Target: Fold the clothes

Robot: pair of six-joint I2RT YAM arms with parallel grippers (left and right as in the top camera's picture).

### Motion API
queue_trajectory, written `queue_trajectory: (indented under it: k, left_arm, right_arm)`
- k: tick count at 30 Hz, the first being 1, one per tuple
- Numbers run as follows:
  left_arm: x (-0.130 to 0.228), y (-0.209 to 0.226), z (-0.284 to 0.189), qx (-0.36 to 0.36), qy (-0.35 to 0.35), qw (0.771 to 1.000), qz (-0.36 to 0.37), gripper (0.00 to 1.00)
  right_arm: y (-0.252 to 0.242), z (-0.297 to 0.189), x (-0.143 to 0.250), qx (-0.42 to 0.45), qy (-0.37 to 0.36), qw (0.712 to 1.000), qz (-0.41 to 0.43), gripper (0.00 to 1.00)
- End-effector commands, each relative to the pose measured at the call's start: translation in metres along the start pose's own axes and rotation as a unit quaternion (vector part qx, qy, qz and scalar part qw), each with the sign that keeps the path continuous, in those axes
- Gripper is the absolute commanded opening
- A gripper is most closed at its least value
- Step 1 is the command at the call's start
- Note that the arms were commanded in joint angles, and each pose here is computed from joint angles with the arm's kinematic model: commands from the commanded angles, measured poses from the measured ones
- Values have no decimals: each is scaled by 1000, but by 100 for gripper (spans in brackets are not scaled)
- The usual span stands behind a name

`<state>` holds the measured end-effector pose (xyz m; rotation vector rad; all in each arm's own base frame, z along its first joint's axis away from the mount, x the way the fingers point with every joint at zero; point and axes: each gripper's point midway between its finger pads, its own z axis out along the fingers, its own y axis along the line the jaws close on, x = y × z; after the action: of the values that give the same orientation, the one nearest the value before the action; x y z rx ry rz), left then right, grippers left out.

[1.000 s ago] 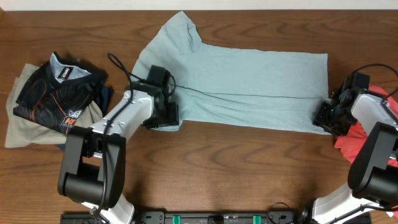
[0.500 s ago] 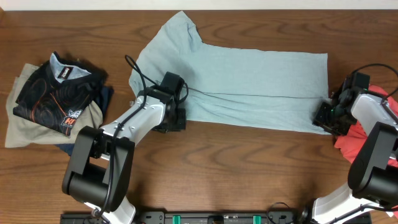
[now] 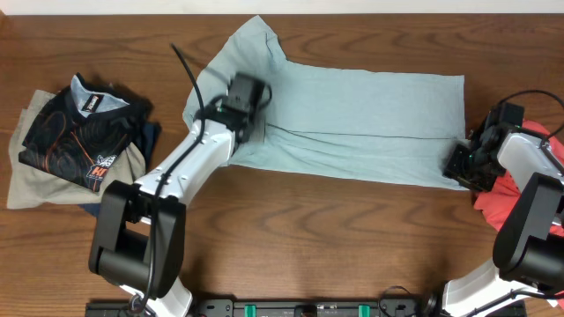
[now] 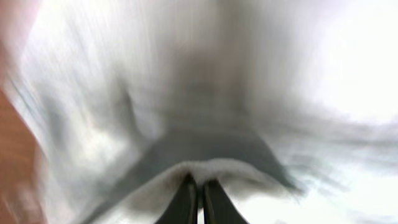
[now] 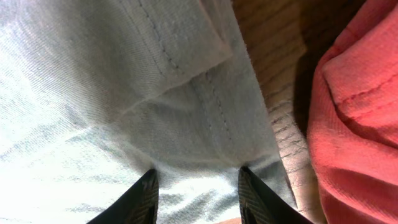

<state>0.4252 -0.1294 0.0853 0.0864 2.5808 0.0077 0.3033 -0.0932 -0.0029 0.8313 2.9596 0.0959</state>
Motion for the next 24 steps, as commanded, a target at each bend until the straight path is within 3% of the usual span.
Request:
queue_trajectory:
  k: [1, 2, 3, 5, 6, 8, 14, 20, 24]
  left_arm:
    - [-83, 11, -30, -32, -122, 992, 9, 6]
    - [-103, 11, -38, -27, -153, 988, -1, 6]
    - [-114, 11, -44, -22, -170, 985, -8, 14]
    - [-121, 9, -48, -13, -179, 984, -18, 58]
    - [-116, 8, -46, -9, -167, 986, -15, 67]
    - [-93, 8, -39, -9, -120, 993, -3, 75]
    - [-10, 30, -25, -44, 37, 998, 20, 78]
    - [47, 63, -18, -83, 131, 986, -53, 77]
    - [75, 82, -7, -100, 160, 979, -77, 65]
  right_arm:
    - [-3, 10, 15, 12, 24, 1000, -7, 41]
    - [-3, 10, 15, 12, 24, 1000, -7, 41]
    - [-3, 10, 16, 12, 26, 1000, -7, 41]
    - [-4, 10, 17, 12, 27, 1000, -7, 40]
    - [-4, 10, 17, 13, 28, 999, -7, 40]
    - [-4, 10, 18, 13, 29, 999, -7, 40]
    - [-4, 10, 18, 13, 29, 999, -7, 41]
    - [-4, 10, 18, 13, 31, 999, -7, 41]
    - [-4, 10, 19, 13, 32, 999, -7, 41]
